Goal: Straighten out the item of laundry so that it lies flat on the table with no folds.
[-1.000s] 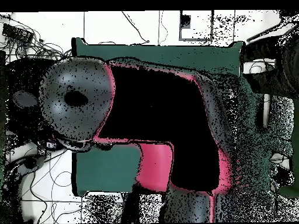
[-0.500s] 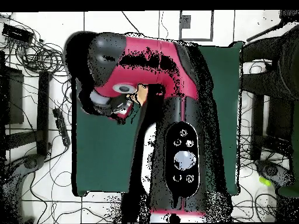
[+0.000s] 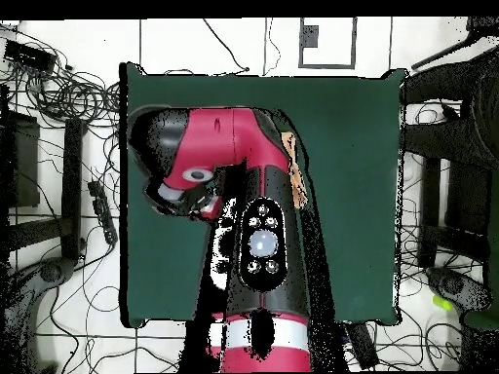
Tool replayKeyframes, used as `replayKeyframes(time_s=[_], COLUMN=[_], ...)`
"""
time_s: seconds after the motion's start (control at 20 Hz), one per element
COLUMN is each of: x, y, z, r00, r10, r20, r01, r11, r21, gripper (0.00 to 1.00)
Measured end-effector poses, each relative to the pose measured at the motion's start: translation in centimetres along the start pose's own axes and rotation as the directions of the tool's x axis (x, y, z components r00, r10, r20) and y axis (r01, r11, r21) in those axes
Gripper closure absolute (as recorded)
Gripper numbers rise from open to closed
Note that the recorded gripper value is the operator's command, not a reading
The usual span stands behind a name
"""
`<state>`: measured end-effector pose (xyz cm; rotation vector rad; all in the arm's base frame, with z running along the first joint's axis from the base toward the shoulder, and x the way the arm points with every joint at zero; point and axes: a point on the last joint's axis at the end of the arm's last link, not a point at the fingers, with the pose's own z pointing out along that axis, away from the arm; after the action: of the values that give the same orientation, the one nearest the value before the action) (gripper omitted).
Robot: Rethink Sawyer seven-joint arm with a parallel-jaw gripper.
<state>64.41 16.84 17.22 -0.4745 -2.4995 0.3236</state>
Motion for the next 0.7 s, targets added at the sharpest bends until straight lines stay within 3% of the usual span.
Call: replayKeyframes(time_s=[0.15,0.35,0.55,0.6,0.7], x=[0.4,0.1,-0.9,-1.6,-2.3], y=[-0.5,-1.5,-1.9,-2.3,-2.8], z=[1.1,2.1,2.7,3.3,3.8], r00=[0.999,0.988,0.968,0.954,0.942], r10=[0.000,0.014,0.015,0.011,0.009], r20=[0.040,0.155,0.249,0.299,0.336], r01=[0.000,-0.004,0.003,0.010,0.014], r11=[1.000,0.998,0.997,0.998,0.998], r21=[-0.014,-0.064,-0.071,-0.067,-0.065], gripper=[0.00,0.00,0.00,0.00,0.00])
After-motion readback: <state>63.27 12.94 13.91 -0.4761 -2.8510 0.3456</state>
